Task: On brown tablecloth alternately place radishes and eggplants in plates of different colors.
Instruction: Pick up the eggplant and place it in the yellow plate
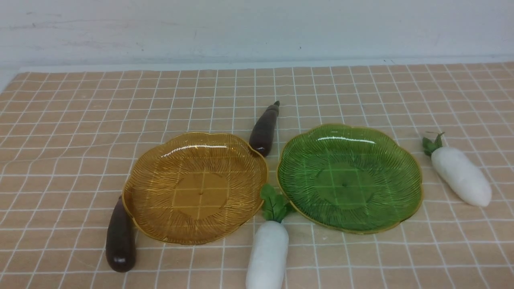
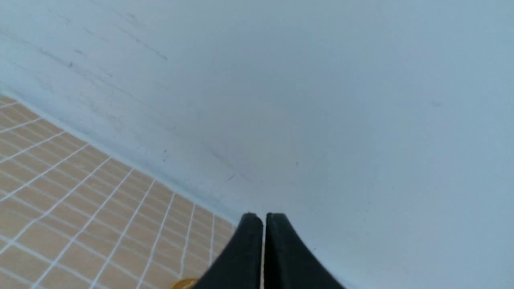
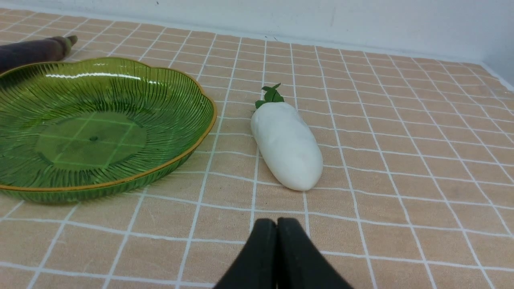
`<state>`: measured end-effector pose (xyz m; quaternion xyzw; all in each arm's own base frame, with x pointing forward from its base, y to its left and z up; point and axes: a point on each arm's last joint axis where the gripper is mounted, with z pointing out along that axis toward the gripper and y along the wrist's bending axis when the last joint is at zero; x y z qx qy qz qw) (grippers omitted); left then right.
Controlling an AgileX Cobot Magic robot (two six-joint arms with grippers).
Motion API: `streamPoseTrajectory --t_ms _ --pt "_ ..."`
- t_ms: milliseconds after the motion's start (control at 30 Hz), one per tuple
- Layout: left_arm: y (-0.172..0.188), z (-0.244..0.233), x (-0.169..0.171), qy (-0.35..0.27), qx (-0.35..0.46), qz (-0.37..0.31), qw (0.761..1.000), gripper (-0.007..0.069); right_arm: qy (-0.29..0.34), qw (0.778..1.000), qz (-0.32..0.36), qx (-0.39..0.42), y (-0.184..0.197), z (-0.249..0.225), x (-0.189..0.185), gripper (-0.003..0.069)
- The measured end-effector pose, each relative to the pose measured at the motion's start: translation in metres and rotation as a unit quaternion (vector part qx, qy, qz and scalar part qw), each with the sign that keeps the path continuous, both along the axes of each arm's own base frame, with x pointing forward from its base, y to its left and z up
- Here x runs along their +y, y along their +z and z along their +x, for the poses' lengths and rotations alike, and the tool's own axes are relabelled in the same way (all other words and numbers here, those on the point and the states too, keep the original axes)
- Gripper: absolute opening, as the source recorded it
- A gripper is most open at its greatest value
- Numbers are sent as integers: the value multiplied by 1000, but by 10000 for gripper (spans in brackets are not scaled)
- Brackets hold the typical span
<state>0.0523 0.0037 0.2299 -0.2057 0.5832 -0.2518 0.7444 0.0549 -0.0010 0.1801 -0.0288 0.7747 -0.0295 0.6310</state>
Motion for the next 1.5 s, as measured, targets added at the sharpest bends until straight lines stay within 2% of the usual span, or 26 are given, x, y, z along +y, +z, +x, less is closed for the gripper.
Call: streamPoseTrajectory --t_ms 100,167,233,300,333,367,467,533,667,700,833,933,1033,1133,1233,1267,1500 --pt "29 -7 -5 -21 -9 2 1000 -4 0 998 41 -38 6 1 1 -15" --pt "50 -9 -8 -45 -3 19 999 -4 -1 990 103 -92 16 2 2 -15" --pt "73 -5 -16 -80 42 54 994 -4 -4 979 159 -125 21 2 1 -15" --pt "81 -1 -19 -96 70 70 990 -4 -7 971 192 -140 25 2 1 -15" --pt "92 7 -25 -127 123 94 980 -4 -10 955 245 -165 29 1 0 -15" --pt "92 12 -26 -131 140 99 976 -4 -11 952 254 -169 30 1 -1 -15" --pt "91 51 -36 -193 325 150 914 -4 -15 933 308 -186 33 1 -2 -15" --pt "81 73 -37 -210 410 170 871 -4 -16 932 312 -186 33 1 -2 -15" --pt "57 112 -35 -218 520 194 803 -4 -17 929 320 -187 33 1 -3 -15" --pt "46 130 -35 -220 554 197 778 -4 -18 927 327 -186 33 1 -3 -15" --pt "28 155 -36 -224 586 200 752 -4 -7 936 331 -119 34 0 3 -15" --pt "17 168 -35 -225 595 214 741 -4 9 948 313 -50 57 -4 10 -15" --pt "5 180 -35 -230 594 239 733 0 19 964 264 35 85 2 16 -15" --pt "-1 187 -35 -231 590 250 733 22 44 969 220 99 100 11 19 -15" --pt "-9 194 -35 -230 586 257 733 84 59 971 187 138 112 21 21 -15" --pt "-12 198 -34 -228 586 258 733 127 61 971 183 144 113 24 22 -15" --pt "-44 212 -35 -231 617 251 709 526 65 969 186 151 112 29 23 -15"
